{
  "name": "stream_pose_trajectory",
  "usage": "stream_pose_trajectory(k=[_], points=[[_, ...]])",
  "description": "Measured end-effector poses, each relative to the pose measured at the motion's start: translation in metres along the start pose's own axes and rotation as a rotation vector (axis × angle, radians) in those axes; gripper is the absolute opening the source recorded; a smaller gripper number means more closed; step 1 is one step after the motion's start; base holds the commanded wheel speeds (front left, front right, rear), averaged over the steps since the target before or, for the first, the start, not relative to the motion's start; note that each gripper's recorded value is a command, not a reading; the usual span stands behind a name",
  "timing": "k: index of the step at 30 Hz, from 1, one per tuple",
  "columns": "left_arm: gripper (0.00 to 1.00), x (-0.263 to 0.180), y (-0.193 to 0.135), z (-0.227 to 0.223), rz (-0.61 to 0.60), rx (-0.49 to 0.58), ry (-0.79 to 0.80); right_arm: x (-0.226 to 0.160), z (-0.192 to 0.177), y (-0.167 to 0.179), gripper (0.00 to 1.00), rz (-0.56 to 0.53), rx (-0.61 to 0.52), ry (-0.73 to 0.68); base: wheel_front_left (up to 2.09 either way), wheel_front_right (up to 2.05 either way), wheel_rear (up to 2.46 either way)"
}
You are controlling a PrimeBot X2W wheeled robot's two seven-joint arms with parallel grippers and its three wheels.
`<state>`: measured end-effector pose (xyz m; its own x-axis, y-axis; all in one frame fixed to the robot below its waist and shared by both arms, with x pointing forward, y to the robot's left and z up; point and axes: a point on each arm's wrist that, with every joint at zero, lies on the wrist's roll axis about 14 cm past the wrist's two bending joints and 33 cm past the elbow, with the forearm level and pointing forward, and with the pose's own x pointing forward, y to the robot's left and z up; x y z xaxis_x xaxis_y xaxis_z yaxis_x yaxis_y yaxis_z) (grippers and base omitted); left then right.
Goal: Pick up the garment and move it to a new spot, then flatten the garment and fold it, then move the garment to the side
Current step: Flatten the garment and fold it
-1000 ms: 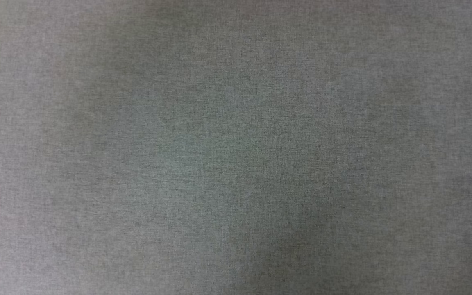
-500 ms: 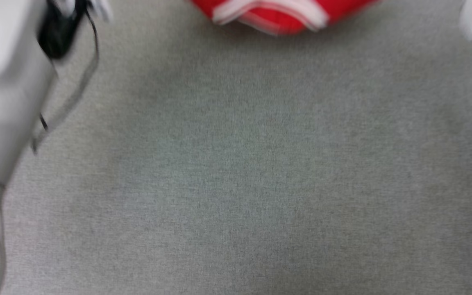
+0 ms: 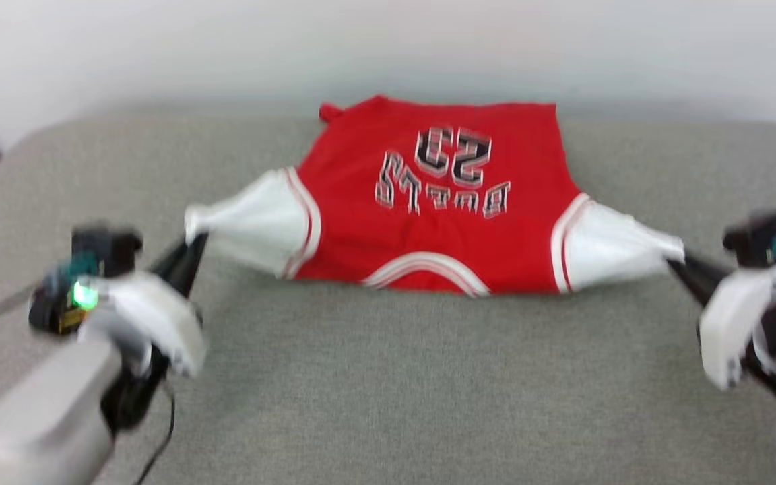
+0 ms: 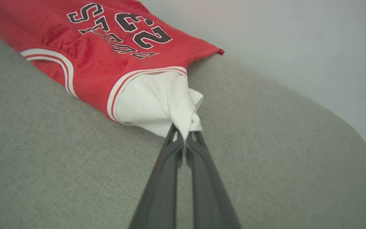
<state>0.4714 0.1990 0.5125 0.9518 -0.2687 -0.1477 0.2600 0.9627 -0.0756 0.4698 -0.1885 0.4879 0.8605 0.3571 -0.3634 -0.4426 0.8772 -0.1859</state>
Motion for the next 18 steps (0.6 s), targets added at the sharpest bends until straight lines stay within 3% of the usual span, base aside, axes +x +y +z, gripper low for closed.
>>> stream_pose_trajectory(k=[10, 18], points=[[0.00, -0.106, -0.008, -0.058, 0.095, -0.074, 0.140, -0.098, -0.084, 0.030, 0.00, 0.016, 0.159, 0.214, 0.00, 0.00, 0.00], [0.00, -0.165, -0.018, -0.109, 0.151, -0.141, 0.295, -0.155, -0.147, 0.059, 0.00, 0.031, 0.271, 0.424, 0.00, 0.00, 0.00]])
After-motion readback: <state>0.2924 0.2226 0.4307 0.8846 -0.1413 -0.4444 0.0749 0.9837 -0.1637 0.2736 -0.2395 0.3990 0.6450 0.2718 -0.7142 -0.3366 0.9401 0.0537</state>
